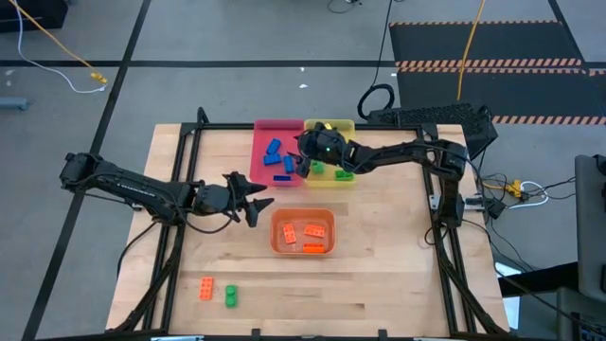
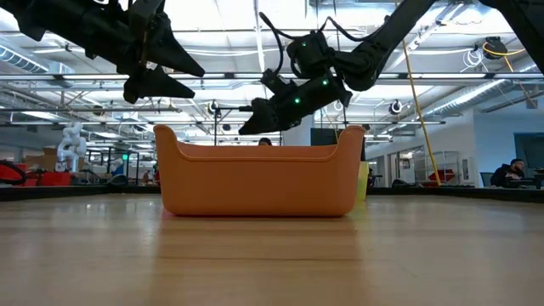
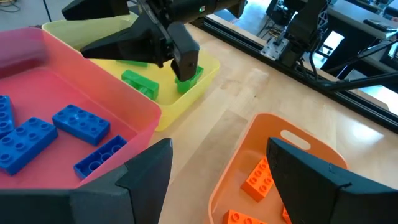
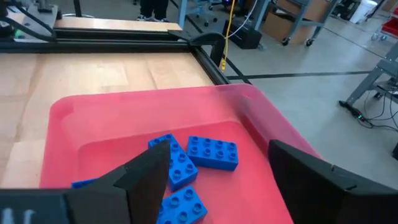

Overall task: Sort & place blocks by color
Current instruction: Put the orange game piece into the orange bin

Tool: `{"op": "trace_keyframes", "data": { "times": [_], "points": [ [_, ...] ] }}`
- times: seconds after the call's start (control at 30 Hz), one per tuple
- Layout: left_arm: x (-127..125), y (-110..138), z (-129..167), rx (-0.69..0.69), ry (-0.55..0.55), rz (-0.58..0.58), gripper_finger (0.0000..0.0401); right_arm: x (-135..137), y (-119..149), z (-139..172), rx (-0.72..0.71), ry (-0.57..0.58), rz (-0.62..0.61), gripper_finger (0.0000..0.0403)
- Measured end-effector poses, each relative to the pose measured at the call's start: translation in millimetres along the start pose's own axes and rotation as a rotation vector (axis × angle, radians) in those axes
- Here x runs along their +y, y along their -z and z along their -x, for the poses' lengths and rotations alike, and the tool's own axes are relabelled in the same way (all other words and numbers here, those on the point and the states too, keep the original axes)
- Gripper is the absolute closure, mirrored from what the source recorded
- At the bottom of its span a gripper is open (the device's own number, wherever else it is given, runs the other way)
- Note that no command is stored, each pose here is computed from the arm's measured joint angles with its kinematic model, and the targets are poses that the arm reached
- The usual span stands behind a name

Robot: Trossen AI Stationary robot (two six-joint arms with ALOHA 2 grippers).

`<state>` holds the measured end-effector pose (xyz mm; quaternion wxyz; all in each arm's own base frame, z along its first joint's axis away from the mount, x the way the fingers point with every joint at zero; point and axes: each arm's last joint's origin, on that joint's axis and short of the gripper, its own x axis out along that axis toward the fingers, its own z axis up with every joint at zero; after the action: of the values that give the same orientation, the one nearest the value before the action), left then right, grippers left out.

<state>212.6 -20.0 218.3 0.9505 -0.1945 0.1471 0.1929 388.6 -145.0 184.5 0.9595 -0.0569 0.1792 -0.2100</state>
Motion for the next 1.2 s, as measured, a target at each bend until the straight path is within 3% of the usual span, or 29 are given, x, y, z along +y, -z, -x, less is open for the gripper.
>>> {"op": "trace_keyframes", "data": {
  "times": [0.1, 0.27, 0.37, 0.67, 0.87, 1.07, 1.2],
  "points": [
    [-2, 1, 1, 0.004, 0.009, -0.005, 0.0141, 5, -9, 6, -0.016, -0.022, -0.023, 0.0132],
    [-4, 3, 2, 0.015, 0.029, -0.032, 0.0141, 33, -40, 29, -0.136, -0.233, -0.032, 0.0136],
    [-5, 3, 2, 0.016, 0.031, -0.027, 0.0141, 53, -48, 45, -0.087, -0.283, 0.000, 0.0141],
    [-5, 3, 2, 0.032, 0.055, 0.020, 0.0141, 121, -35, 96, 0.237, -0.313, 0.163, 0.0144],
    [-14, 2, 5, 0.027, 0.165, -0.001, 0.0141, 160, -41, 133, 0.215, -0.256, 0.268, 0.0144],
    [-32, -9, 14, -0.111, 0.303, 0.027, 0.0141, 182, -46, 166, 0.177, -0.198, 0.337, 0.0145],
    [-43, -22, 19, -0.073, 0.271, 0.060, 0.0142, 184, -34, 179, 0.129, -0.146, 0.284, 0.0145]
  ]
}}
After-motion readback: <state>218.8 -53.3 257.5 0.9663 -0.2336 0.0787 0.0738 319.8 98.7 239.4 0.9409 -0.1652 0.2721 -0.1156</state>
